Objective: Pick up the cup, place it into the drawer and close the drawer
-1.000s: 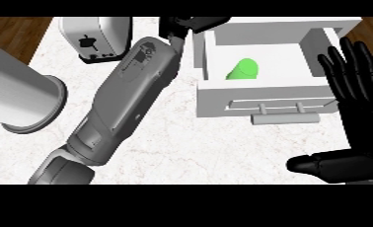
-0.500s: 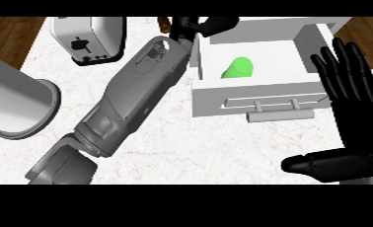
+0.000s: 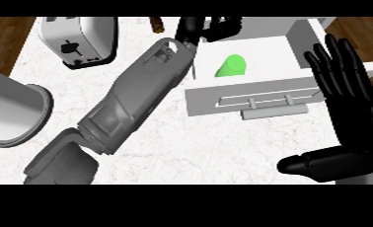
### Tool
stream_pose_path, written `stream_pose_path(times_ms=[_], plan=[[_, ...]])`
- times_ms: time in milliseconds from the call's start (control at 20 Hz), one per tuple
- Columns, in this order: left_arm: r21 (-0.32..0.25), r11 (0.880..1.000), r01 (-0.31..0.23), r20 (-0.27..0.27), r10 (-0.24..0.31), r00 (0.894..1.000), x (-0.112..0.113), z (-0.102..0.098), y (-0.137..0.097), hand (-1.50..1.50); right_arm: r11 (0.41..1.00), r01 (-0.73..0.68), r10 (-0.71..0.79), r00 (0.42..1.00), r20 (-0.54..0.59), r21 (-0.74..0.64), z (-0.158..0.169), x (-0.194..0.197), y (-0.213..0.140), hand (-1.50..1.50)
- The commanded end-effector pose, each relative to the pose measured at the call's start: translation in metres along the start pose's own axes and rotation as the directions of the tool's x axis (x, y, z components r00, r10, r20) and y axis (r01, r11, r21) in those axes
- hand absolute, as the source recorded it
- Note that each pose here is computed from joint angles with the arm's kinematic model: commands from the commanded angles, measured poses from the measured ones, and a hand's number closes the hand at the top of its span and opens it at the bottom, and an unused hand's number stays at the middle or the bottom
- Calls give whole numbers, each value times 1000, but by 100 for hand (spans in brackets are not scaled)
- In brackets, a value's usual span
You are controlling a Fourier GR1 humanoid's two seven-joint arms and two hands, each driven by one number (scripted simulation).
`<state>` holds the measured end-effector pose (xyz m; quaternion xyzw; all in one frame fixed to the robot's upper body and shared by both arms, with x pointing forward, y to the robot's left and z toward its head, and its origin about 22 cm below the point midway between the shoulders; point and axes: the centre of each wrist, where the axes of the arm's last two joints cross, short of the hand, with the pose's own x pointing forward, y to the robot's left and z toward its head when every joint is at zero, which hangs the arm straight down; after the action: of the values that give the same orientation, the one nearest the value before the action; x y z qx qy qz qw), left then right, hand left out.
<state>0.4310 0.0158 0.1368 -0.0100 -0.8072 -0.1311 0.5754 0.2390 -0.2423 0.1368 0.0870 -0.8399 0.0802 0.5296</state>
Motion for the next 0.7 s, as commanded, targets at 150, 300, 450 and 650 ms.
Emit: stream_pose_path(times_ms=[150, 300, 450, 650], plan=[[-14, 997, 76, -35, -76, 996, -5, 3, -4, -150, 1000, 10, -10, 1000, 23, 21, -8, 5, 0, -150], [11, 1000, 29, -14, -29, 999, -6, 7, -7, -150, 999, 47, -47, 998, 33, 20, -1, 4, 4, -150], [-15, 998, -54, 4, 54, 999, 3, 8, -13, -150, 998, 62, -62, 997, 38, 8, -4, 10, 1, -150], [-18, 987, -163, 86, 164, 983, 15, -1, -11, -150, 995, 94, -95, 995, 11, 25, 2, 17, 8, -150]])
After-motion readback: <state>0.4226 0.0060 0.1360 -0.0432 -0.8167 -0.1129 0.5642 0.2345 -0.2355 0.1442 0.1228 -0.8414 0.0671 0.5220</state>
